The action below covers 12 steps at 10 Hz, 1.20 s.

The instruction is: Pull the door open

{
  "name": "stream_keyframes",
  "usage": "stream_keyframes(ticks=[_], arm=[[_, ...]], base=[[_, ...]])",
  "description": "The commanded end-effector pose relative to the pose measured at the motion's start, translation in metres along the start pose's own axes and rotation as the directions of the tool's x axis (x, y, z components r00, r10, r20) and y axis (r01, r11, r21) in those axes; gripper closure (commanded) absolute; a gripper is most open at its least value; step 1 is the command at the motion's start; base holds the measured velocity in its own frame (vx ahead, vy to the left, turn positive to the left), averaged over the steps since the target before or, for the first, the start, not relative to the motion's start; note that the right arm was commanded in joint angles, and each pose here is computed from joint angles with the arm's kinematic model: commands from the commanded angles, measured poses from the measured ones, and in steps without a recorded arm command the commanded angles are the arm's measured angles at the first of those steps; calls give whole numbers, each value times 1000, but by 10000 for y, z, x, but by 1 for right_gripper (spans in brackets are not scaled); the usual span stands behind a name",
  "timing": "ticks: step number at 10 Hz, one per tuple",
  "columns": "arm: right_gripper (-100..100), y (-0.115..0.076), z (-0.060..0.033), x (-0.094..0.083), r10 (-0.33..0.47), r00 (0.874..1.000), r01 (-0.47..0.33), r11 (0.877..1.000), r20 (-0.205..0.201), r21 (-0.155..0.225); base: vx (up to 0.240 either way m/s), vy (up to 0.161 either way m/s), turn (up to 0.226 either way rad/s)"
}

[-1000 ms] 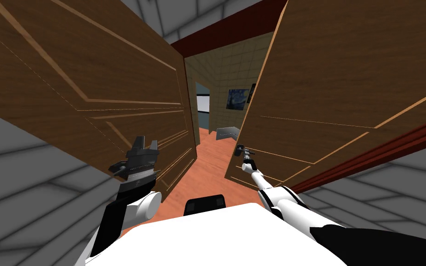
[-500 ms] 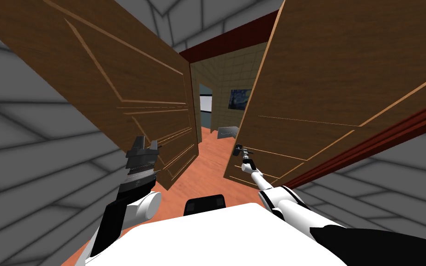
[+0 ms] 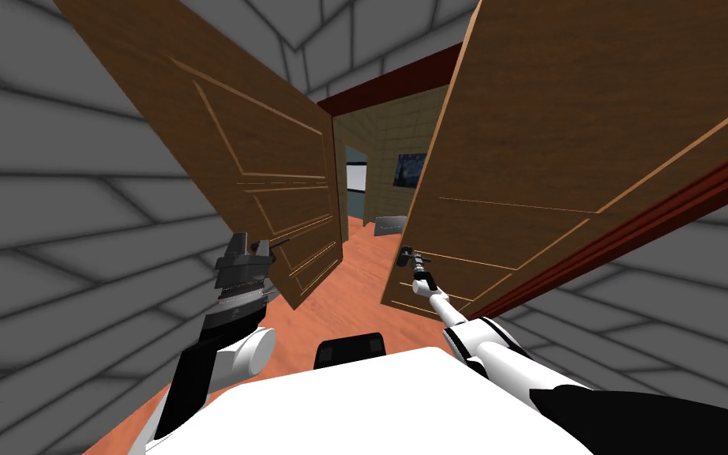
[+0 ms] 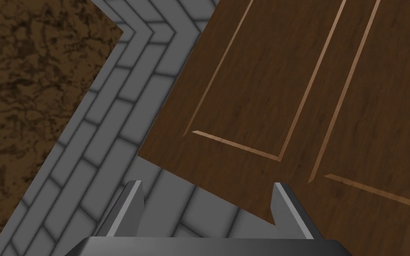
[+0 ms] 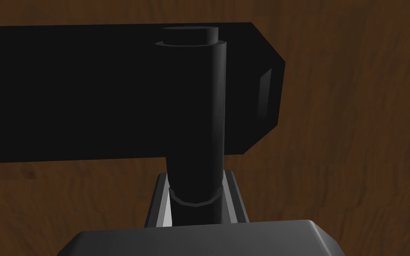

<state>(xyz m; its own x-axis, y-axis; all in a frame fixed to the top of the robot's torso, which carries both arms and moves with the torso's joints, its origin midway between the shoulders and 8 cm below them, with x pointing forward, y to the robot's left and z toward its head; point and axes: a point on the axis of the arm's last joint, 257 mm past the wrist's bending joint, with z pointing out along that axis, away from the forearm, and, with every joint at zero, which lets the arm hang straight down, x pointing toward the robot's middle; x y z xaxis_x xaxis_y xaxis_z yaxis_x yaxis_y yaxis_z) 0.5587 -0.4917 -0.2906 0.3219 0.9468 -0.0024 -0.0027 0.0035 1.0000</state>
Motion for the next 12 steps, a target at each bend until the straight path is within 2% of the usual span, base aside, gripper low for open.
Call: stream_keyframes(ticks=[1, 6, 7, 8, 12], arm=[[100, -25, -21, 85, 2, 1000, -2, 1000, -23, 5], [100, -19, -53, 254, 2, 997, -2, 1000, -83, 4], [100, -27, -53, 222, 0, 997, 1, 1000, -73, 6], [100, -53, -83, 279, 1, 996, 0, 1000, -94, 10], [100, -30, -114, 373, 1, 991, 0, 1000, -135, 5]], base=[[-257, -66, 133], [-236, -59, 109], [-94, -32, 38], [-152, -27, 105], [-215, -64, 112]])
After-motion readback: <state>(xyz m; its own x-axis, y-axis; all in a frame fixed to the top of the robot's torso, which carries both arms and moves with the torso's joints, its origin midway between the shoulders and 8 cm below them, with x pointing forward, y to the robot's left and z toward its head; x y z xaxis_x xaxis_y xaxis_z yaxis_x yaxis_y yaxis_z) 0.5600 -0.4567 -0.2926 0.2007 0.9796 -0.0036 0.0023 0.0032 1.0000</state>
